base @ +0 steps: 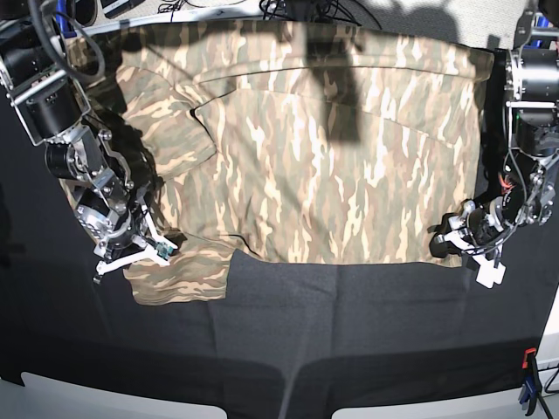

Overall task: Layout the t-shirt on the table in an organized manner, then fold the t-shirt properly
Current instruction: 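Move the right gripper to the other hem corner and grasp it, then lift the hem with both grippers and fold it over onto the collar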

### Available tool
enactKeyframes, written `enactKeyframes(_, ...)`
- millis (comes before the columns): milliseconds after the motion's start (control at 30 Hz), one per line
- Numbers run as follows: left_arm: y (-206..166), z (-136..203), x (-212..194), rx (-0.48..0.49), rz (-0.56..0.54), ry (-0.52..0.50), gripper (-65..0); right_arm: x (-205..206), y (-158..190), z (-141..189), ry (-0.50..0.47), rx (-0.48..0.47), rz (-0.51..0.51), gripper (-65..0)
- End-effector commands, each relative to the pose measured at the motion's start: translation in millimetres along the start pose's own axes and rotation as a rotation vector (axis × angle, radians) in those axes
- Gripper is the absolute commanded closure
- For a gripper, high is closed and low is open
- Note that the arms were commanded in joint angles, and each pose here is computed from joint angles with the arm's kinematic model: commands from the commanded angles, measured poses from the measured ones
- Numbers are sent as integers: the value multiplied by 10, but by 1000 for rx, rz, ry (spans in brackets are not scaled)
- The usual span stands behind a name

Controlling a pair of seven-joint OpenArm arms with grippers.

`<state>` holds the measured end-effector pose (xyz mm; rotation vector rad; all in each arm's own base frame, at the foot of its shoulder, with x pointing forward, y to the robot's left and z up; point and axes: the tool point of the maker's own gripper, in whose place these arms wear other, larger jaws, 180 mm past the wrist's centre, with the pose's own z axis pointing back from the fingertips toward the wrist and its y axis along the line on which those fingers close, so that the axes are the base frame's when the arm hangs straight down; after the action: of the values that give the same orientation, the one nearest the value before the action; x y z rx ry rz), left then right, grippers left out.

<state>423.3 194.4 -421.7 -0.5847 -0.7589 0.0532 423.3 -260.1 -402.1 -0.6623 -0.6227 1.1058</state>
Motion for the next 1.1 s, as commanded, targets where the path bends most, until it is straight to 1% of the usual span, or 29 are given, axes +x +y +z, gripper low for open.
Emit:
enactKeyframes(0, -20, 42, 238, -7, -26, -47, 0, 60, -310, 17, -26, -69, -10, -167)
enactKeyframes(267, -18, 43, 237, -7, -26, -46, 0, 171, -276, -57, -38, -60, -14, -157)
enactKeyframes(300, -18, 43, 236, -7, -26, -46, 0, 187, -262, -76, -33, -59, -7, -138)
enactKeyframes(333, -17, 43, 235, -7, -26, -46, 0, 207, -246, -93, -30, -55, -8, -93)
enactKeyframes(367, -18, 43, 238, -7, -26, -46, 0, 241, -237, -105, -32, -53, -11, -30)
enactKeyframes(400, -20, 42, 237, -7, -26, -46, 0, 267, -230, -113, -32, -51, -16, 0)
enactKeyframes(433, -20, 42, 240, -7, -26, -47, 0, 305, -232, -114, -34, -54, -24, 0)
enactKeyframes(500, -26, 41, 260, -8, -28, -50, 0, 369, -291, -113, -37, -73, -92, 0)
enactKeyframes(600, -50, 41, 355, -11, -36, -65, 0, 433, -506, -102, -20, -130, -179, 0)
enactKeyframes(700, -49, 43, 520, 9, -93, -100, 0, 477, -782, -76, -10, -177, -201, 0)
enactKeyframes(767, -27, 45, 605, 34, -131, -111, 0, 498, -948, -55, -3, -192, -234, 0)
enactKeyframes(833, 17, 52, 687, 68, -132, -128, 0, 523, -1100, -32, 0, -207, -260, 0)
enactKeyframes(967, 10, 63, 797, 75, -132, -164, 0, 598, -1388, 22, -19, -253, -270, 0)
enactKeyframes(1067, 3, 73, 852, 73, -134, -196, 0, 581, -1538, 27, -11, -272, -279, 0)
